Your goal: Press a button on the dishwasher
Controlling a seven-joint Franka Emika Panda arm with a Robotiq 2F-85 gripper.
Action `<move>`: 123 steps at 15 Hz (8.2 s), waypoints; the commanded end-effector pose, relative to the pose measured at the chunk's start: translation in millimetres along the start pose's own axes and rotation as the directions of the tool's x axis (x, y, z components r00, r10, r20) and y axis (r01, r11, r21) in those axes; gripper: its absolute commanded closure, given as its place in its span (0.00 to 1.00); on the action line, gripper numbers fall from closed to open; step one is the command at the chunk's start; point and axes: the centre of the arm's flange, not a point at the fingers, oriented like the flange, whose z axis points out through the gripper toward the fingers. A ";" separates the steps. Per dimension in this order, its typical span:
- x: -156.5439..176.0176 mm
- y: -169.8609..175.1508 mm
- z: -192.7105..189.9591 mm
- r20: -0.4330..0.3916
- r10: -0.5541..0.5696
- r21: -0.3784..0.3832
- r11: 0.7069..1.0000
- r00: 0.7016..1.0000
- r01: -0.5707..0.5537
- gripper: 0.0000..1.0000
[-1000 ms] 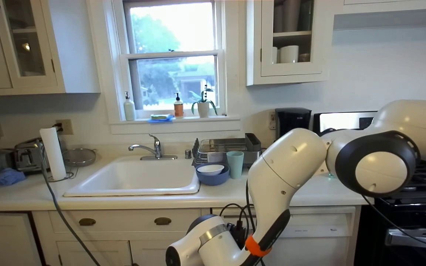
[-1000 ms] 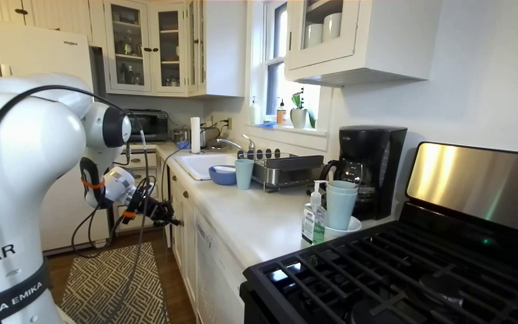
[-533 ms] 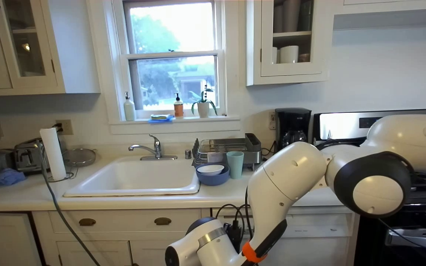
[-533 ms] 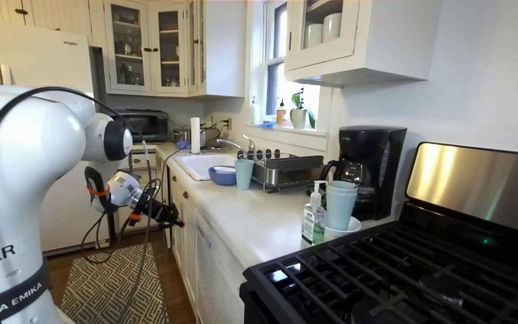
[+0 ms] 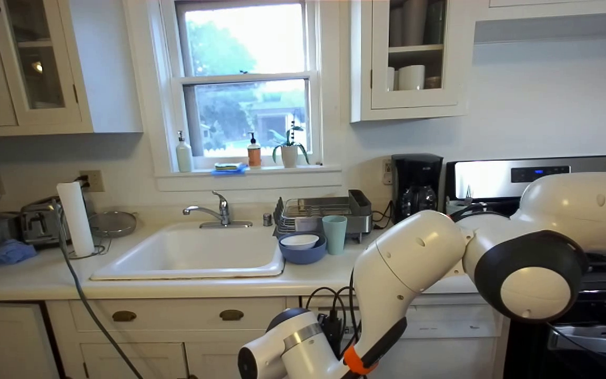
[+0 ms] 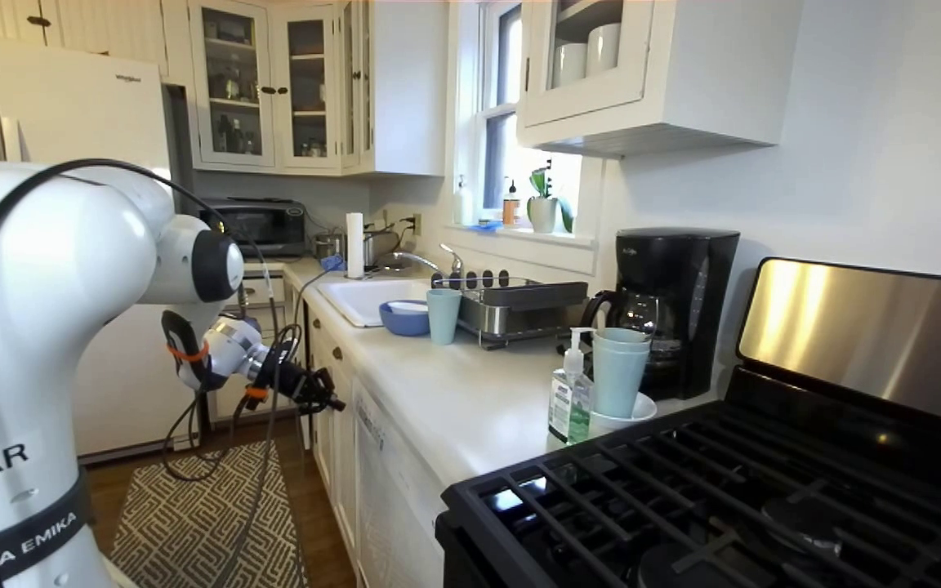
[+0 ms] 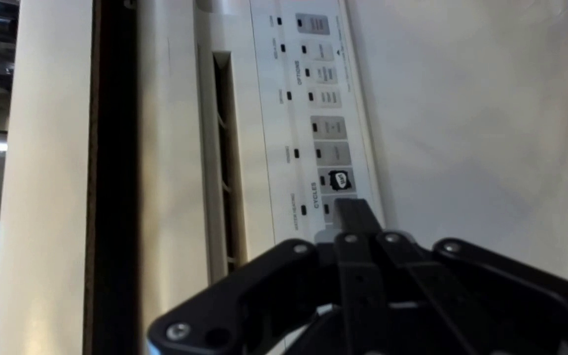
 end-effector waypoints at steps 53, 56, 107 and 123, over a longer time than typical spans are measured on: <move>23.5 6.2 30.6 -0.106 -0.035 0.111 0.993 0.994 0.046 1.00; 23.4 5.8 29.7 -0.108 -0.035 0.110 0.993 0.994 0.047 0.99; 2.3 108.3 -5.1 -0.272 -0.405 0.695 0.545 0.873 0.470 0.99; -106.3 255.2 -107.8 -0.398 0.007 0.861 0.350 0.917 0.370 0.99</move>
